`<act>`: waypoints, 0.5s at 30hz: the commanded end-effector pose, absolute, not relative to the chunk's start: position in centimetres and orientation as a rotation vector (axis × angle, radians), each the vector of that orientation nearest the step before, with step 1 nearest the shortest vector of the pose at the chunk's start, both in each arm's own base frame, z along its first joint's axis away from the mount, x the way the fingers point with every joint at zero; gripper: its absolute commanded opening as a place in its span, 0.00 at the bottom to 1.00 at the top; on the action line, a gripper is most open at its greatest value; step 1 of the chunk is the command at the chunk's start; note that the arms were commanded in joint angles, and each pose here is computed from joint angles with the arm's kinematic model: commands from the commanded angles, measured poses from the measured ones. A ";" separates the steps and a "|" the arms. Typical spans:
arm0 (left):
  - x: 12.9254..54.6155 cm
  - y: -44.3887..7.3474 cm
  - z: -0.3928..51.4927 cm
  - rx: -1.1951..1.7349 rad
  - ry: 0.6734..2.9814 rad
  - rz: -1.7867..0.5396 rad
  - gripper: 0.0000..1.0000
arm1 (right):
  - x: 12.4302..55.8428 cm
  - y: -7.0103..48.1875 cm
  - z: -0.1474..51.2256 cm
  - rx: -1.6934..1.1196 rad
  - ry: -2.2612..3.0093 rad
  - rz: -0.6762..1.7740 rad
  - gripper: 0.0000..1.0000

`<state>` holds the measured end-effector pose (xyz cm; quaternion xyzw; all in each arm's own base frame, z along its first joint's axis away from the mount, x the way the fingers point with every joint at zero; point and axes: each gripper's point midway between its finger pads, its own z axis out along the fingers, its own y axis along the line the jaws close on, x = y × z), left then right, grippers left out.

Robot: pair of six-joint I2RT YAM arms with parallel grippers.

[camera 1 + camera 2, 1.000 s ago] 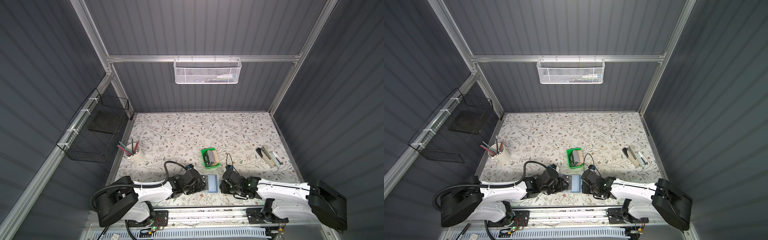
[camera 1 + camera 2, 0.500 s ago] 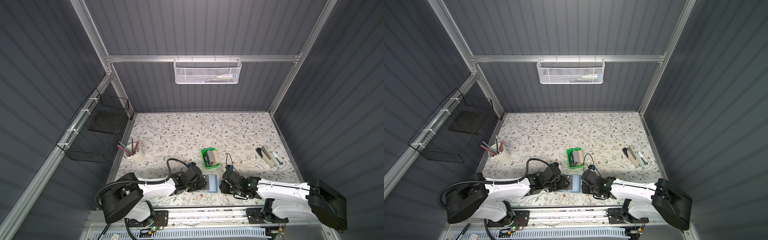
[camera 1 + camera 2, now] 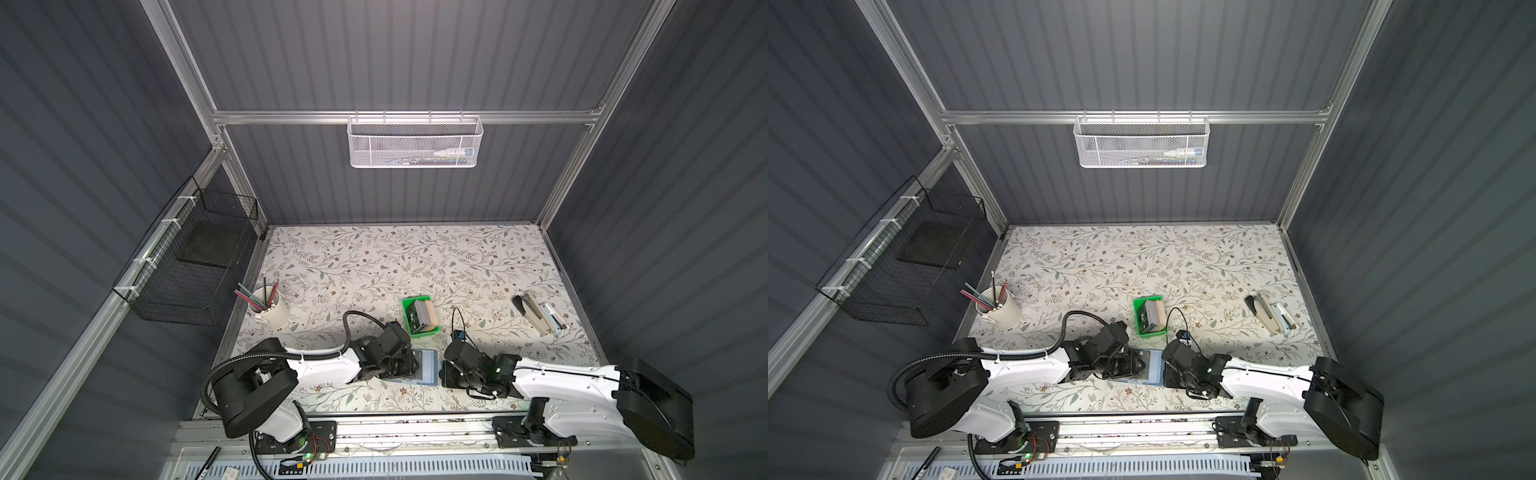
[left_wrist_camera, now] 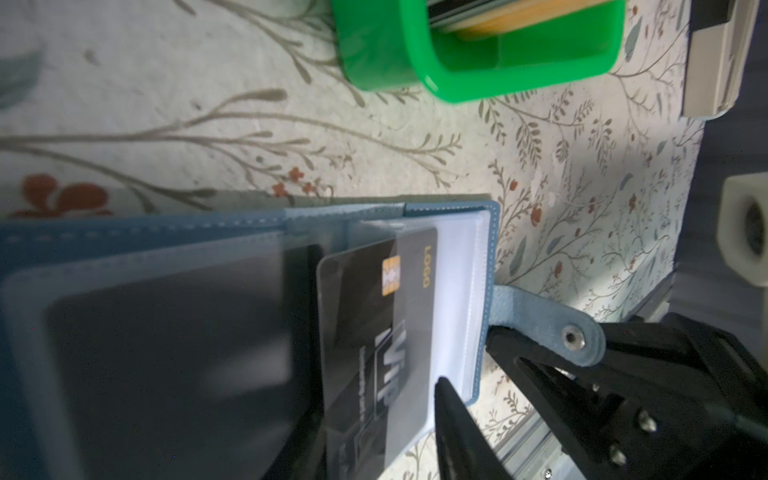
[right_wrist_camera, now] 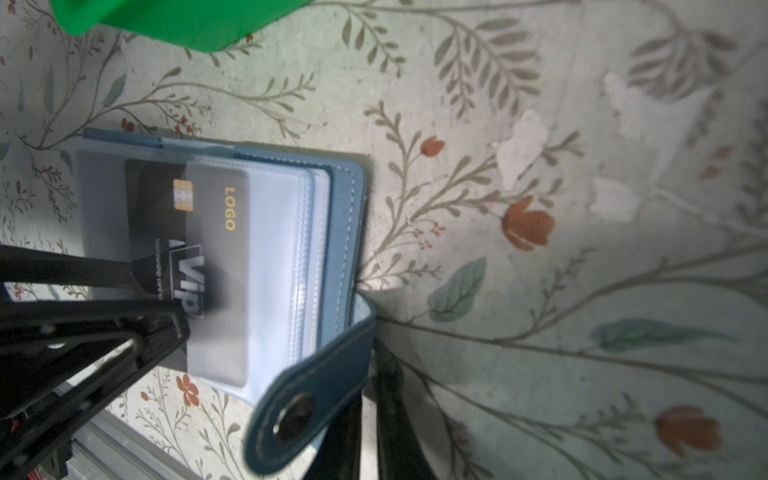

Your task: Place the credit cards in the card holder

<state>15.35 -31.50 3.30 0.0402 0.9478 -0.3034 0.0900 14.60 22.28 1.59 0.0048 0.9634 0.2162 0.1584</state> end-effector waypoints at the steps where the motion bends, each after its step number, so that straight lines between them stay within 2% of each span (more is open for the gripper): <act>1: 14.8 -29.8 2.4 0.170 2.885 -0.781 0.41 | 13.4 20.1 -0.2 0.011 2.836 0.469 0.13; 9: 14.5 -31.0 2.5 0.084 2.856 -0.951 0.39 | 13.9 21.7 1.6 0.003 2.767 0.604 0.14; 15: 14.4 -31.3 2.0 0.044 2.855 -0.981 0.39 | 13.9 22.3 2.1 0.000 2.746 0.669 0.21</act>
